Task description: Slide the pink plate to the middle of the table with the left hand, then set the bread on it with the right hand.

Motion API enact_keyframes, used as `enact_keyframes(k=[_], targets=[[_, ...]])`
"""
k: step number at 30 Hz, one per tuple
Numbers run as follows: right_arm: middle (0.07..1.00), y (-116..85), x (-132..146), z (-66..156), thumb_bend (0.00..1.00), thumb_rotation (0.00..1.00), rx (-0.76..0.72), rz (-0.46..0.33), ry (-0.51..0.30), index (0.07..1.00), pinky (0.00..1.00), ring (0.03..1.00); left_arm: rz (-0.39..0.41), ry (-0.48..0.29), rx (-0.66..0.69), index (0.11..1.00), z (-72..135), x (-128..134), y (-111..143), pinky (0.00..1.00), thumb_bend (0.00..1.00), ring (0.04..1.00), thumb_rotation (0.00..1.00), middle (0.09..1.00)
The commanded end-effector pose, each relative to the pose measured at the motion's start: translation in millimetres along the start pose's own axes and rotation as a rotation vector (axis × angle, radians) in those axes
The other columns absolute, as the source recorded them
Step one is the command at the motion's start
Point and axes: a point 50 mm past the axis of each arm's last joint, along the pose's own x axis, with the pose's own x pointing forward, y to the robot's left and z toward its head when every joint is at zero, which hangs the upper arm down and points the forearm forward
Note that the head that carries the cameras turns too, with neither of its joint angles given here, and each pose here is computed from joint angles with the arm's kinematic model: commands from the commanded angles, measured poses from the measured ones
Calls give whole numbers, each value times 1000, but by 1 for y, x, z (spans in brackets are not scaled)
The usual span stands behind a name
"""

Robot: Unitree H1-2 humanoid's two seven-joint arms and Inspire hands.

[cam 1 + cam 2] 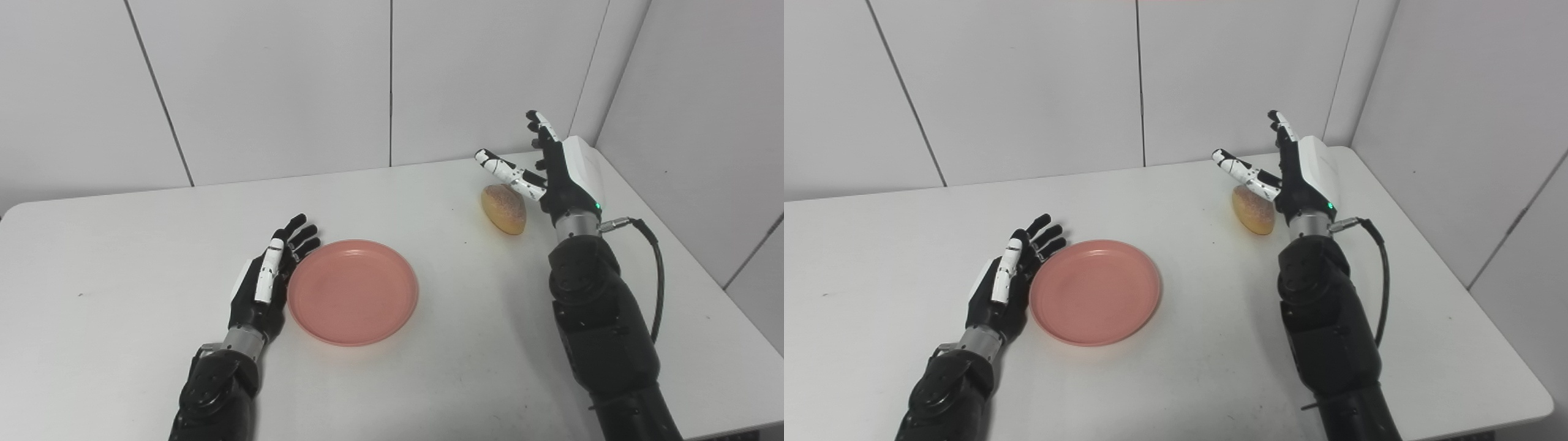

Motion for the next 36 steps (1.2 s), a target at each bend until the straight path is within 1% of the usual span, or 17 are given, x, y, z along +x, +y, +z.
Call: enact_keyframes(k=[1,3,4,6,8,9,11,13,15,18,20,23,26,28,30,32,36], targets=[[898,-13,18,16,937,701,-46,-54,-30,927,682,824,15,105,-18,873,-19,-11,8,886,319,881,1000,883],[920,-9,22,16,969,674,-73,-45,-8,943,671,832,14,106,-19,873,-19,-12,8,888,321,882,1000,883],[929,-7,25,15,981,661,-92,-35,8,953,648,831,15,107,-19,873,-18,-12,9,888,321,881,1000,883],[933,-3,30,15,987,654,-119,-17,33,958,635,830,15,110,-17,873,-18,-13,9,888,320,881,1000,883],[932,2,35,15,988,621,-140,-4,54,960,643,842,14,111,-17,871,-18,-13,10,884,326,879,1000,882],[937,5,37,14,984,616,-149,3,65,965,675,863,13,111,-18,874,-19,-13,11,888,325,882,1000,885],[944,10,41,13,980,598,-156,10,82,967,700,883,13,111,-19,875,-19,-13,11,892,330,883,1000,886],[946,14,44,12,979,593,-160,14,94,968,703,887,13,111,-20,876,-19,-13,12,892,331,883,1000,886],[933,20,47,10,984,594,-163,17,105,953,681,869,15,111,-22,873,-18,-13,11,890,333,881,1000,882],[915,27,51,8,989,601,-174,25,118,942,686,861,15,110,-23,871,-18,-13,12,891,333,880,1000,881],[912,31,54,6,989,610,-185,36,126,939,701,866,14,109,-24,871,-18,-14,12,888,329,879,1000,880],[926,36,58,3,988,615,-183,60,141,942,757,892,11,108,-21,873,-18,-14,13,888,329,880,1000,883],[927,39,60,0,990,629,-183,83,148,931,776,897,9,105,-11,873,-17,-15,12,891,327,883,1000,884],[925,41,61,-2,984,620,-184,92,159,927,786,900,8,105,-8,872,-17,-15,12,890,328,882,1000,883],[919,43,62,-4,977,610,-193,98,165,921,786,897,9,105,-6,872,-16,-15,12,890,328,882,1000,884],[897,45,63,-6,966,613,-198,102,172,907,763,873,11,106,-4,869,-16,-16,12,889,328,880,1000,881],[902,46,64,-9,968,603,-197,108,182,911,781,882,9,106,7,868,-16,-16,12,886,334,876,1000,877]])
